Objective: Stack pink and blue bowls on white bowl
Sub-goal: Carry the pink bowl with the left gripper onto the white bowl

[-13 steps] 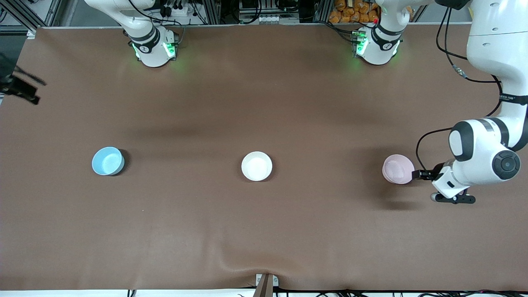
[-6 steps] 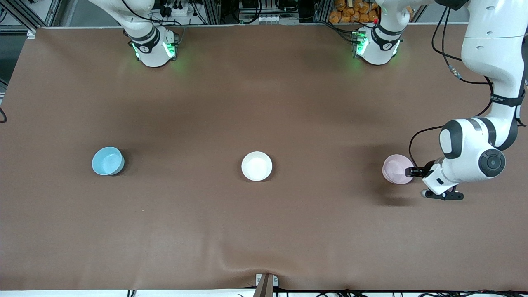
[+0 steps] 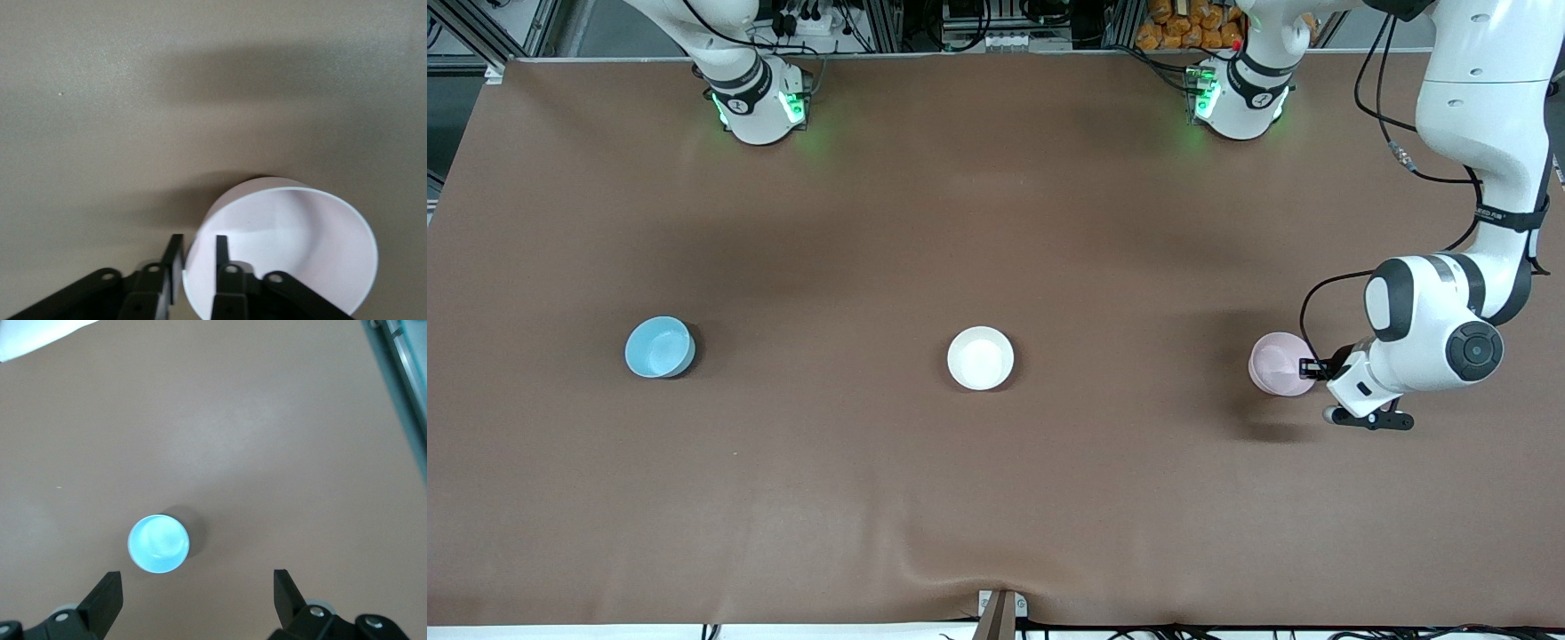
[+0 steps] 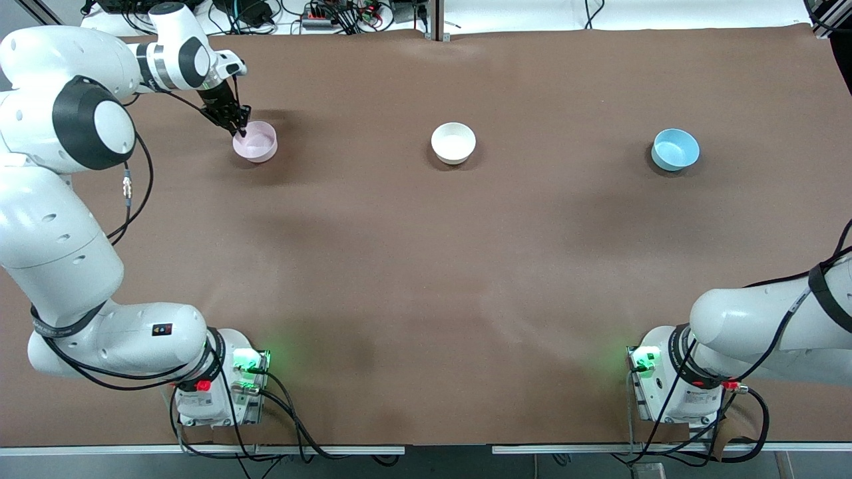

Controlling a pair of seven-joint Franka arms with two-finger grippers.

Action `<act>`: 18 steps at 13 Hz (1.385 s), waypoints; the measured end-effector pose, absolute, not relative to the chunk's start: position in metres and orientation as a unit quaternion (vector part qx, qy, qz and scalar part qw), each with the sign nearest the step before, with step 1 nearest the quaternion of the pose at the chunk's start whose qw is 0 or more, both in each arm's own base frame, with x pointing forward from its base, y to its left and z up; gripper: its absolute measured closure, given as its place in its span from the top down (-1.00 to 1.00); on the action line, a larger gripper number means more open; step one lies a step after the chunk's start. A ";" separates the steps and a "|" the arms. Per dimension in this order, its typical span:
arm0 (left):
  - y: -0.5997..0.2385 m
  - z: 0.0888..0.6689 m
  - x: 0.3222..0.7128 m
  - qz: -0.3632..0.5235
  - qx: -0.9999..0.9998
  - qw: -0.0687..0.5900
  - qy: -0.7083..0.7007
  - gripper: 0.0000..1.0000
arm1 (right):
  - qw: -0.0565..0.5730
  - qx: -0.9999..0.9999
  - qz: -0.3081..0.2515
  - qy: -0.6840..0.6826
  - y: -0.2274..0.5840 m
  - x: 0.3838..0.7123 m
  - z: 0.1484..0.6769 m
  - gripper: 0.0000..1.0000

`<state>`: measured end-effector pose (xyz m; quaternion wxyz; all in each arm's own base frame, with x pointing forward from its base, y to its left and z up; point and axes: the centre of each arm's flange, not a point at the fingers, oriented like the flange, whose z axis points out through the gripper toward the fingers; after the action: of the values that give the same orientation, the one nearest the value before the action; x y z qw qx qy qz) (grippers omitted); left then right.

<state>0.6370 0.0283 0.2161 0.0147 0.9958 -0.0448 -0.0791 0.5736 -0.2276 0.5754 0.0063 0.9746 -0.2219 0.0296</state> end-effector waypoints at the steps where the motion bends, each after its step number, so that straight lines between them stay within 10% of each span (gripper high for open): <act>1: 0.029 0.216 0.637 -0.079 0.996 0.015 -0.044 -0.55 | -0.002 0.970 0.025 -0.242 -0.225 0.573 0.575 1.00; 3: 0.028 0.217 0.637 -0.078 0.996 0.015 -0.045 -0.95 | -0.010 0.963 -0.005 -0.268 -0.213 0.570 0.572 1.00; 18: -0.285 0.354 0.653 -0.027 0.996 0.080 0.032 -0.95 | -0.050 0.960 -0.055 -0.272 -0.185 0.545 0.599 1.00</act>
<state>0.6531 -0.2850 0.3539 0.0805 0.9959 0.0322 -0.0271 0.5453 -0.1854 0.5993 -0.0498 0.9596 -0.2715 -0.0546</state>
